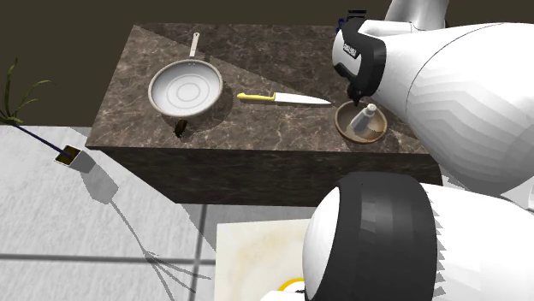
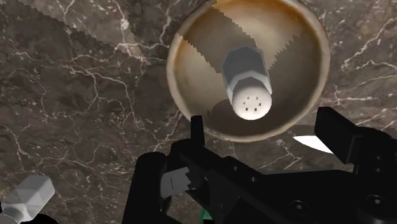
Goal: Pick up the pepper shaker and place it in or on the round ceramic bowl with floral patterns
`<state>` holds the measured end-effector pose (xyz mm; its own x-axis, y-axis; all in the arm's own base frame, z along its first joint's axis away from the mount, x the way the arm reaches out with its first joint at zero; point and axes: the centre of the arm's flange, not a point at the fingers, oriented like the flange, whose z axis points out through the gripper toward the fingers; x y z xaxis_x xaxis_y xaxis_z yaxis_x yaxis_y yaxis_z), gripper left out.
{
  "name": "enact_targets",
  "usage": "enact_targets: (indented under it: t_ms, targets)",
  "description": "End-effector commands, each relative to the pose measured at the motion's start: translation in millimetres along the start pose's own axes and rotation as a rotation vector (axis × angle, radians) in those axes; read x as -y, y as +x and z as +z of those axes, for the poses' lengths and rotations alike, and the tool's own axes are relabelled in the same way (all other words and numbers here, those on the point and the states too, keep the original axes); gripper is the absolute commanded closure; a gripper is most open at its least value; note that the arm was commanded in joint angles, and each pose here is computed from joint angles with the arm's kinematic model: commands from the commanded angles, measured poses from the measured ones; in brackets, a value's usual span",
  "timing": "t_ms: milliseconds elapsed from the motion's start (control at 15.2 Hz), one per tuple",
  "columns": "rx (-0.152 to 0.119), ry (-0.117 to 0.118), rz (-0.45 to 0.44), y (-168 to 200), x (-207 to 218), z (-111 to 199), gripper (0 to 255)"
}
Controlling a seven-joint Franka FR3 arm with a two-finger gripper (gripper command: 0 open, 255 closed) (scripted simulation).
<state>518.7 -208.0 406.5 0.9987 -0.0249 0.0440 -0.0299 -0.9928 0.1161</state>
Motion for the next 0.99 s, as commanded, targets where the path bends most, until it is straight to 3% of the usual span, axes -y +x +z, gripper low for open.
enact_targets:
  t_ms: [0, 132, 396, 924]
  targets:
    - [0.0, 0.0, 0.0, 0, 0, 0, 0]
    - [0.0, 0.0, 0.0, 0, 0, 0, 0]
    - [0.0, 0.0, 0.0, 0, 0, -50, 0]
    - [0.0, 0.0, 0.0, 0, 0, -50, 0]
